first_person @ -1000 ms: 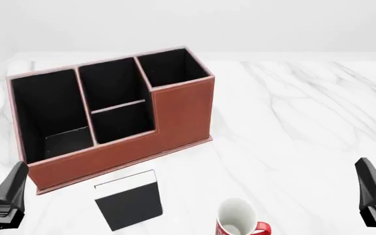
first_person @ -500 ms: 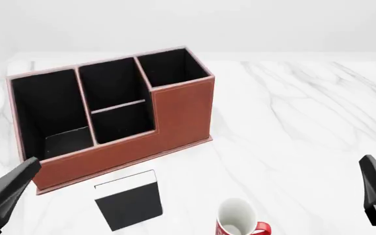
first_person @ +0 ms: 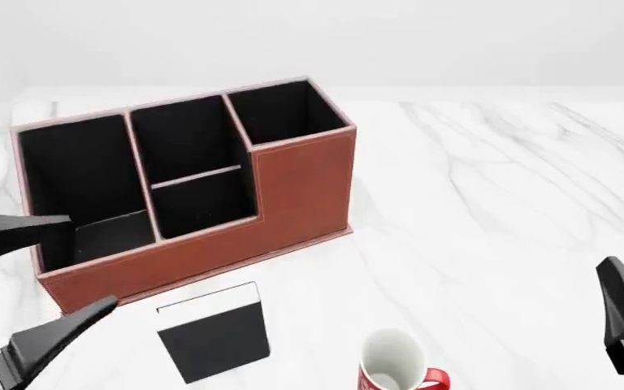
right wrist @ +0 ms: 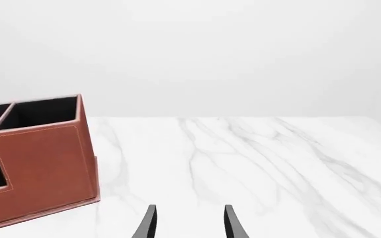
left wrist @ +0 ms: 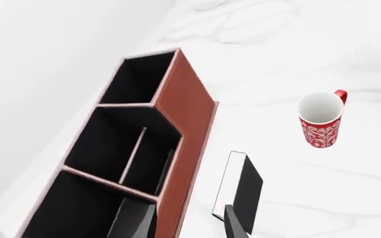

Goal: Pick up the book and place it in the front compartment of the caddy.

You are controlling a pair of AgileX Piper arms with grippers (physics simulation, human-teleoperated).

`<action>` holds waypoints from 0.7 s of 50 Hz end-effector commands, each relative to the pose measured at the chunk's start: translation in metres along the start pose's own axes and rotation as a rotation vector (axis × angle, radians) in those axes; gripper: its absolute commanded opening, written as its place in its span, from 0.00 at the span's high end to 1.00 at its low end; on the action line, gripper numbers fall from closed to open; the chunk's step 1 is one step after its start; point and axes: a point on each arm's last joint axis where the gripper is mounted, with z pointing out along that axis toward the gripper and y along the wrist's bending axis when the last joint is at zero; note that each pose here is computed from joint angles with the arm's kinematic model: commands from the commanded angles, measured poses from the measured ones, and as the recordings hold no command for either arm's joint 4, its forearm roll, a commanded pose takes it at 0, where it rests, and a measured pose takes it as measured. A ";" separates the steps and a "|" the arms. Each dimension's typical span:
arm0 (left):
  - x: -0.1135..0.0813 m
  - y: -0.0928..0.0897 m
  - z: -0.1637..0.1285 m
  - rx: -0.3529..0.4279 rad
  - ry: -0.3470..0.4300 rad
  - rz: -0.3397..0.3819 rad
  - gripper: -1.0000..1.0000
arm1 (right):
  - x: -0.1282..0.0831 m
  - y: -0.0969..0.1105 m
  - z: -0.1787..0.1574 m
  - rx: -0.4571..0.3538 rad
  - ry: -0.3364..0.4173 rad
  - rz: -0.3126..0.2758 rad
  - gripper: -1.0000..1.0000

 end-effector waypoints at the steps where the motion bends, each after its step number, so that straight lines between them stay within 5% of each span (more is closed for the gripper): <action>1: -0.003 -0.003 0.019 0.111 0.114 0.125 0.00 | 0.000 0.000 0.000 0.000 0.000 0.000 0.00; 7: -0.001 0.001 0.030 0.104 0.165 0.192 0.00 | 0.000 0.000 0.000 0.001 0.000 0.000 0.00; 35: 0.000 -0.010 0.064 0.223 0.236 0.221 0.00 | 0.000 0.000 0.000 0.000 0.000 0.000 0.00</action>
